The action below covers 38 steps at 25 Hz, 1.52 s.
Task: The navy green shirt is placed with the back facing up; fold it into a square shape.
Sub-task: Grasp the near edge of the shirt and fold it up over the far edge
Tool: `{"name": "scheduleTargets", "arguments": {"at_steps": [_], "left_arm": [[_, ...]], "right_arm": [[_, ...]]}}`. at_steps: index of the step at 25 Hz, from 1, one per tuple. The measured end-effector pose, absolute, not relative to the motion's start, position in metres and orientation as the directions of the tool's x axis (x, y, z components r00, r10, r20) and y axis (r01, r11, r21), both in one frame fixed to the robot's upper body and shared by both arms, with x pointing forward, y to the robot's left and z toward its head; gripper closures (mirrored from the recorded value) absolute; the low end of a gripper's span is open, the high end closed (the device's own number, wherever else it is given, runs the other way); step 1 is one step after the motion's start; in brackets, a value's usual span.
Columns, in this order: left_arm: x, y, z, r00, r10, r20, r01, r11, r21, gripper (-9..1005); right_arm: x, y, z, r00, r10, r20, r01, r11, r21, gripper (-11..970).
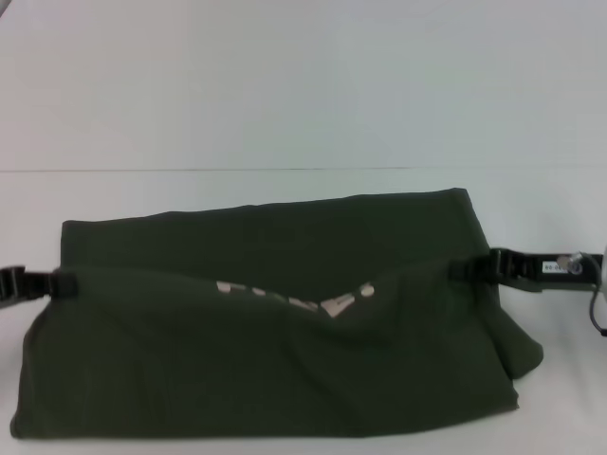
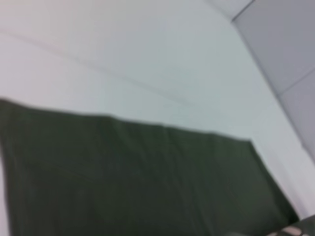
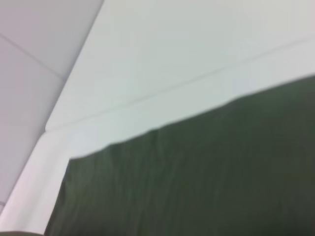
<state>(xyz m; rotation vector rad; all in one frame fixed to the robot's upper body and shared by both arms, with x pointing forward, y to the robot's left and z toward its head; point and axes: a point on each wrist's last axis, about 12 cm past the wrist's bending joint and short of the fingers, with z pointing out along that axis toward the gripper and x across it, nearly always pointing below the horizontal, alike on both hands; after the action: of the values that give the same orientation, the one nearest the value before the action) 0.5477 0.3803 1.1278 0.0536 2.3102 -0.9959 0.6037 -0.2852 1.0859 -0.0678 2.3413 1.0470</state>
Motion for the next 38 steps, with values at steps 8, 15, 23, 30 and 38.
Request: {"name": "scheduleTargets", "arguments": {"at_steps": [8, 15, 23, 30, 38], "left_arm": [[0.556, 0.377, 1.124, -0.740, -0.300, -0.601, 0.271, 0.686, -0.676, 867], [0.563, 0.377, 1.114, -0.679, -0.381, -0.627, 0.218, 0.711, -0.668, 863], [0.573, 0.369, 1.097, -0.629, -0.417, -0.656, 0.152, 0.762, -0.630, 859], [0.580, 0.363, 1.090, -0.575, -0.444, -0.687, 0.122, 0.784, -0.609, 855], [0.587, 0.355, 1.087, -0.553, -0.440, -0.707, 0.123, 0.797, -0.592, 851]], "right_arm": [[0.618, -0.272, 1.093, -0.764, 0.285, -0.580, -0.272, 0.672, 0.689, 926], [0.627, -0.270, 1.092, -0.708, 0.362, -0.606, -0.236, 0.688, 0.686, 924], [0.641, -0.251, 1.084, -0.677, 0.342, -0.651, -0.200, 0.767, 0.610, 921], [0.650, -0.243, 1.085, -0.640, 0.366, -0.675, -0.187, 0.779, 0.599, 919], [0.656, -0.237, 1.088, -0.614, 0.386, -0.689, -0.187, 0.777, 0.602, 916]]}}
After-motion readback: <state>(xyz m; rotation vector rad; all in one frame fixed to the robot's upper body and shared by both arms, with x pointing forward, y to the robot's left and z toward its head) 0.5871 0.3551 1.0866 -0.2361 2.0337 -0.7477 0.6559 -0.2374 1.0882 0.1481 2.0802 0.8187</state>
